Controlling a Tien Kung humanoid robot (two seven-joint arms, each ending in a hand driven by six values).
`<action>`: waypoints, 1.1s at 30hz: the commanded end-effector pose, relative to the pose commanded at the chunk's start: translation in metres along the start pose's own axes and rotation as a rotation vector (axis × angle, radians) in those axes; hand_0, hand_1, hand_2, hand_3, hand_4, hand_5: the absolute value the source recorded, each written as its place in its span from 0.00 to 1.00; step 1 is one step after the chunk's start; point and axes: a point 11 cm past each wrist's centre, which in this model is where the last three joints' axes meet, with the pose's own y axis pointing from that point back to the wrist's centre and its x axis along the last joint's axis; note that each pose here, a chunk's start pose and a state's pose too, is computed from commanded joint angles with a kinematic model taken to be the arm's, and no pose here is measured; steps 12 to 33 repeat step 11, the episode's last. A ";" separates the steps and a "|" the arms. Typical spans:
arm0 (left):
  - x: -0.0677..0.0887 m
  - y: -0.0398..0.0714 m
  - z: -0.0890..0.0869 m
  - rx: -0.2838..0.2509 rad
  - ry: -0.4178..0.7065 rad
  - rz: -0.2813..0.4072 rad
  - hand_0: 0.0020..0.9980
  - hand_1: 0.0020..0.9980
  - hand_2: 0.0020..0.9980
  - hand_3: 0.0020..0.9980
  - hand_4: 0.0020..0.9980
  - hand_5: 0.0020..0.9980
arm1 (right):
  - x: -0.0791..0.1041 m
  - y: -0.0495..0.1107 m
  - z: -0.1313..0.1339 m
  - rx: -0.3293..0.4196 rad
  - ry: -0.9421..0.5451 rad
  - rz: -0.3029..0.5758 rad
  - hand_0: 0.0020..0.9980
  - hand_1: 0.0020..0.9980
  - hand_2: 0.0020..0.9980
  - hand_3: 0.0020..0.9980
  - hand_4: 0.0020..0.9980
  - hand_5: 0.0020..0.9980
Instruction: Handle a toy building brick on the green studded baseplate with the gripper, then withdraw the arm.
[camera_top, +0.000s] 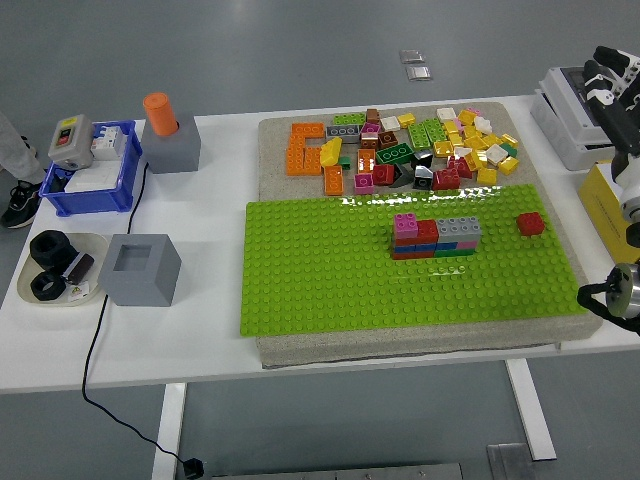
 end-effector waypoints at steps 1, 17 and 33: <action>0.000 0.000 0.000 0.001 0.000 0.000 0.81 0.78 0.76 0.75 0.87 0.56 | 0.001 0.000 0.000 -0.002 -0.016 0.007 0.72 0.71 0.76 0.67 0.68 0.36; -0.002 0.000 -0.003 0.006 0.002 -0.004 0.81 0.77 0.75 0.75 0.87 0.56 | 0.007 -0.001 -0.002 -0.030 -0.196 0.080 0.69 0.68 0.73 0.66 0.69 0.37; -0.002 0.000 -0.003 0.006 0.002 -0.004 0.81 0.77 0.75 0.75 0.87 0.56 | 0.007 -0.001 -0.002 -0.030 -0.196 0.080 0.69 0.68 0.73 0.66 0.69 0.37</action>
